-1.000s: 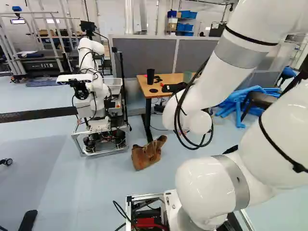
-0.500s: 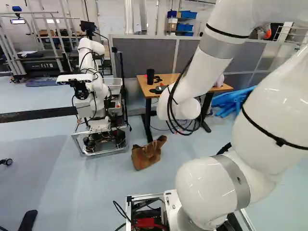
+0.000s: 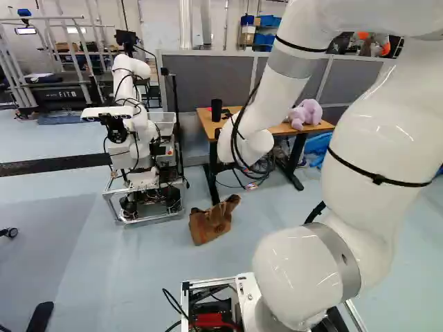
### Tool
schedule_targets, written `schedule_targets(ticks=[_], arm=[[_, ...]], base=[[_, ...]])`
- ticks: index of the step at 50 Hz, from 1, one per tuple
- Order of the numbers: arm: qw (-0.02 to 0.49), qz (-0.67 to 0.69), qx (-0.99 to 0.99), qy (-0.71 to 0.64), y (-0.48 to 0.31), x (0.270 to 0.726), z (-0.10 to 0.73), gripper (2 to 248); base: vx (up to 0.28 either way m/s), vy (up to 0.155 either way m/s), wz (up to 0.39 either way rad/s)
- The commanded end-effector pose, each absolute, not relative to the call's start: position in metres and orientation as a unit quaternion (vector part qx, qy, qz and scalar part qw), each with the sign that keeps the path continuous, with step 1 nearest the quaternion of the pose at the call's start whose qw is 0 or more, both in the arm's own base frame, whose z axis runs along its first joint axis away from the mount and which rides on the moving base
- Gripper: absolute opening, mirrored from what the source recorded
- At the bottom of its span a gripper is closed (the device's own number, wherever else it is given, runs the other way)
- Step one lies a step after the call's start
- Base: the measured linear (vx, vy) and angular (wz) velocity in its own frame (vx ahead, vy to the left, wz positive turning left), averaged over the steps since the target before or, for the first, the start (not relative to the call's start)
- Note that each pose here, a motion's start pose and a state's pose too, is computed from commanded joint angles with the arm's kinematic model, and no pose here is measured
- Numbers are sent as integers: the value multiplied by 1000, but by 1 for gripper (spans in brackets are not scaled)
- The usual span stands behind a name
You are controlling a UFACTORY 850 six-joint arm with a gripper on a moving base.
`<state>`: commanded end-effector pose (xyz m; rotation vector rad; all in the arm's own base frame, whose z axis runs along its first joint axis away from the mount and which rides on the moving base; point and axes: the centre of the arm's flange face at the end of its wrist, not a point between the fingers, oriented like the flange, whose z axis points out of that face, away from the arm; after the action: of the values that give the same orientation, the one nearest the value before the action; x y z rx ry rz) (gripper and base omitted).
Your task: Pick up the bag on the ground and place it on the table
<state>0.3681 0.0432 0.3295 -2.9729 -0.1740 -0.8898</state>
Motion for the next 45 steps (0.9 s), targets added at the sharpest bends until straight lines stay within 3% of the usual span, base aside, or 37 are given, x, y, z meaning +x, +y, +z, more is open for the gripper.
schedule_targets(ticks=[45], arm=[[2,-46,-998,-51,43,427,286,247]], base=[[0,0,0]])
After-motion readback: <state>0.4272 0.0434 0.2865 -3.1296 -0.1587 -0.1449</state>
